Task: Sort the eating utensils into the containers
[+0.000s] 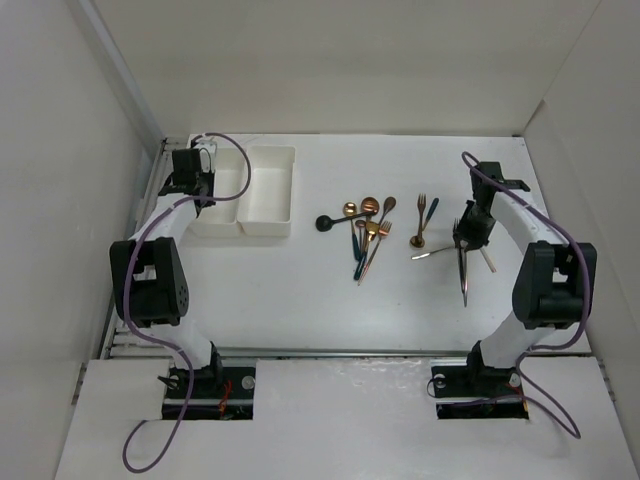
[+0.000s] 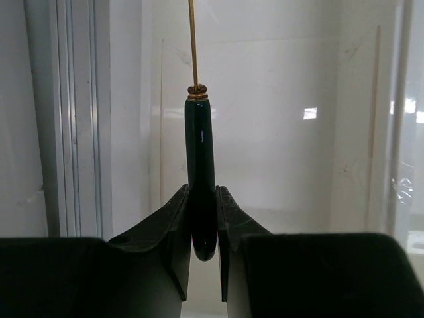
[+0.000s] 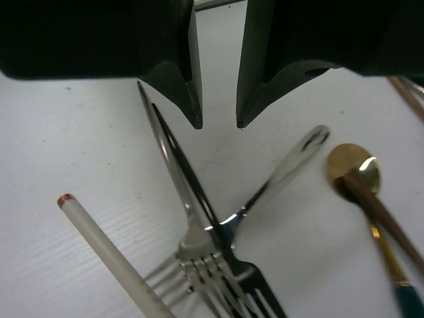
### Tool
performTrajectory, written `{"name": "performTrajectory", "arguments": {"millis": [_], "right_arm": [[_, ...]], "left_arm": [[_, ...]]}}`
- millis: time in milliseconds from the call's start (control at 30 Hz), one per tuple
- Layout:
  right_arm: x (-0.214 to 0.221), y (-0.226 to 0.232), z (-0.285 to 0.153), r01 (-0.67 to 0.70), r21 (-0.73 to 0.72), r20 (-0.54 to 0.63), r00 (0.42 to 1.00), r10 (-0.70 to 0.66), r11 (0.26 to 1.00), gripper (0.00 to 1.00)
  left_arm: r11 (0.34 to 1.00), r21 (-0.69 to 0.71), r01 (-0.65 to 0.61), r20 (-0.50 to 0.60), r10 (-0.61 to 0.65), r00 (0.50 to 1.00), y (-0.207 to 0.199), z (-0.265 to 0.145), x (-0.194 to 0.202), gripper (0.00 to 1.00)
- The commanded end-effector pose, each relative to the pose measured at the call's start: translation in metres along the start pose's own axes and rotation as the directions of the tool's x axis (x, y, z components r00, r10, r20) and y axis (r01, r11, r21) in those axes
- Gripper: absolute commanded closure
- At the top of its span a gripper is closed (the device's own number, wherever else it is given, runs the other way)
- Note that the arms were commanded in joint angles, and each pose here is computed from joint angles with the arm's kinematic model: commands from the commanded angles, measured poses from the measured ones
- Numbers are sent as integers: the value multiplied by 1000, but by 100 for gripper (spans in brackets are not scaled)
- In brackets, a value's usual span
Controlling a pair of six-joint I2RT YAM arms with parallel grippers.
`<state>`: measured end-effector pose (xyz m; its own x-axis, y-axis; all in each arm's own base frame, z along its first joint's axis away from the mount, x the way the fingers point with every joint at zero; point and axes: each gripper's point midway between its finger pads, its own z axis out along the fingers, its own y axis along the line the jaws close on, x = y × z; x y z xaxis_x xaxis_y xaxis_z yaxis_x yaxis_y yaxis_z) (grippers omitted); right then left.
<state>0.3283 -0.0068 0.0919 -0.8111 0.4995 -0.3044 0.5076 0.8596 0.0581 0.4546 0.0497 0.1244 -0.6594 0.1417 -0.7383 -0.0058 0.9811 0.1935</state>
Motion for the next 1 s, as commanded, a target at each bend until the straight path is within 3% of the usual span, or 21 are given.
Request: {"name": "performTrajectory", "arguments": {"millis": [0,167,367,633,700,900,967], "right_arm": [[8,-23,13,10,110,-18,1000,-8,994,68],[18,-30,30,9,131,-52,999,-3,991,69],[23,-30,36,31,112,-75,997,-23,993,65],[22,-36,44,14,121,-81,997,-4,993,65],[20,-41,42,15,135,-75,997,-5,991,64],[7,-48,33,1,151,-35,999,4,988,63],[9,-52,39,7,163,-56,998,2,987,64]], "left_arm": [[999,-51,-6,24,7,1000,11,4,-4,100],[1000,-28,0,8,0,1000,5,13,2,100],[998,60,-35,8,35,999,-9,13,4,70],[995,83,-54,-9,55,998,-13,13,12,72],[995,88,-54,-31,57,998,-14,12,17,68],[997,77,24,15,-26,1000,-8,-1,-25,47],[995,86,42,10,-43,999,-13,-3,-32,46]]}}
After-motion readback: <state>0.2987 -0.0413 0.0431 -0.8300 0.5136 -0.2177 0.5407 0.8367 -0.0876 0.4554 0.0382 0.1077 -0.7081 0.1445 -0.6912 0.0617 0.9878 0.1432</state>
